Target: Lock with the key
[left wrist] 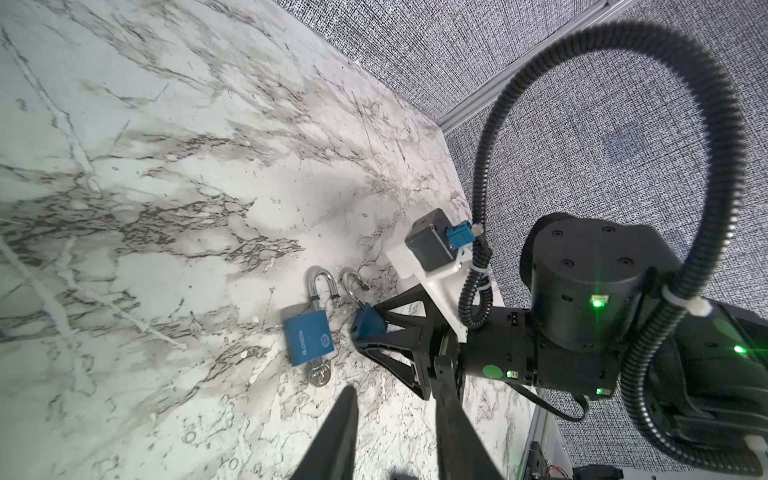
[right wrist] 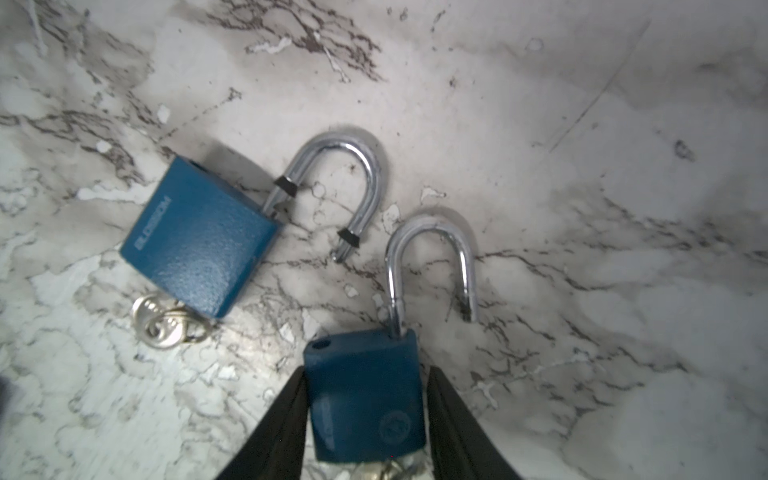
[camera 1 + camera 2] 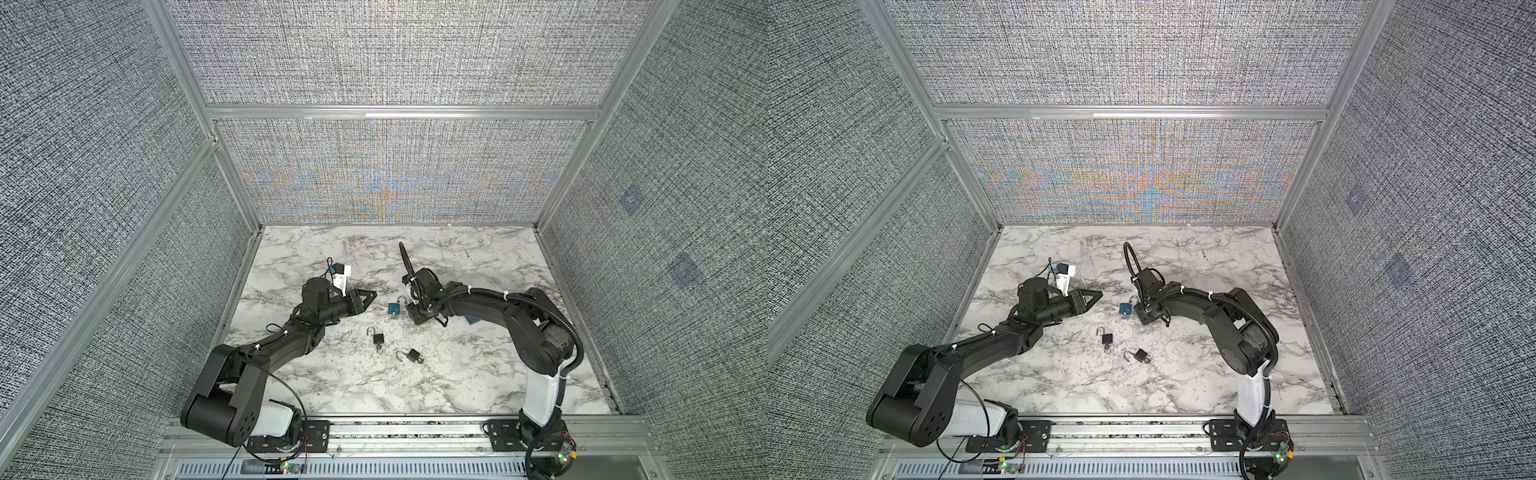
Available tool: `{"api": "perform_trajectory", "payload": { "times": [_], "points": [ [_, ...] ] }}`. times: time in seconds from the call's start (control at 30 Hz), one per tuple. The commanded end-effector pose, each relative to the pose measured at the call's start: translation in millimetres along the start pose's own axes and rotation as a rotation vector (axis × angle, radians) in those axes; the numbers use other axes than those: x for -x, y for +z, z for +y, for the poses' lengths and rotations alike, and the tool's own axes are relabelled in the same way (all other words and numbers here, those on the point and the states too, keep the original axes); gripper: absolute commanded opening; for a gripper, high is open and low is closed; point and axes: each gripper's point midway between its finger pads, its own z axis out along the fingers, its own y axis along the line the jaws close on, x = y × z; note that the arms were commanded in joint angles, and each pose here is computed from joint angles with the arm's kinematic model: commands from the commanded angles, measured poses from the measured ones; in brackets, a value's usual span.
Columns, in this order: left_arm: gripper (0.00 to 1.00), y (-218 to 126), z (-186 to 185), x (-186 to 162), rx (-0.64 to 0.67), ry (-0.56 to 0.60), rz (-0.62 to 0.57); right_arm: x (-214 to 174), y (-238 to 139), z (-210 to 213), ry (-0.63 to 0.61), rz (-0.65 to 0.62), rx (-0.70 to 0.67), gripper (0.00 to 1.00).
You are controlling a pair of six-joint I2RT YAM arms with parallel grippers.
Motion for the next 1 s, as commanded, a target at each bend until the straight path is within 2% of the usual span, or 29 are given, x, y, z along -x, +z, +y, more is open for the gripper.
{"api": "perform_trajectory", "payload": {
  "times": [0.0, 0.37, 0.53, 0.67, 0.97],
  "points": [
    [0.34, -1.1, -7.8, 3.4, -0.041, 0.022, -0.012, -19.8, -0.5, -3.0, -0.006, 0.074, -0.022, 0.46],
    [0.34, -0.2, -9.5, 4.1, -0.062, 0.018, -0.008, -18.0, 6.6, 0.9, -0.002, 0.071, -0.022, 0.45],
    [0.34, 0.1, -7.2, 4.1, -0.056, 0.014, -0.009, -15.7, 4.6, 1.8, 0.000, 0.064, -0.021, 0.36],
    [0.34, 0.8, -7.1, 4.8, -0.056, 0.027, -0.006, -10.0, -2.6, 4.0, -0.001, 0.037, -0.017, 0.31],
    [0.34, 4.0, 0.6, 3.6, -0.005, 0.054, 0.029, 2.6, -30.2, 17.5, -0.010, -0.031, 0.044, 0.30]
  ]
}}
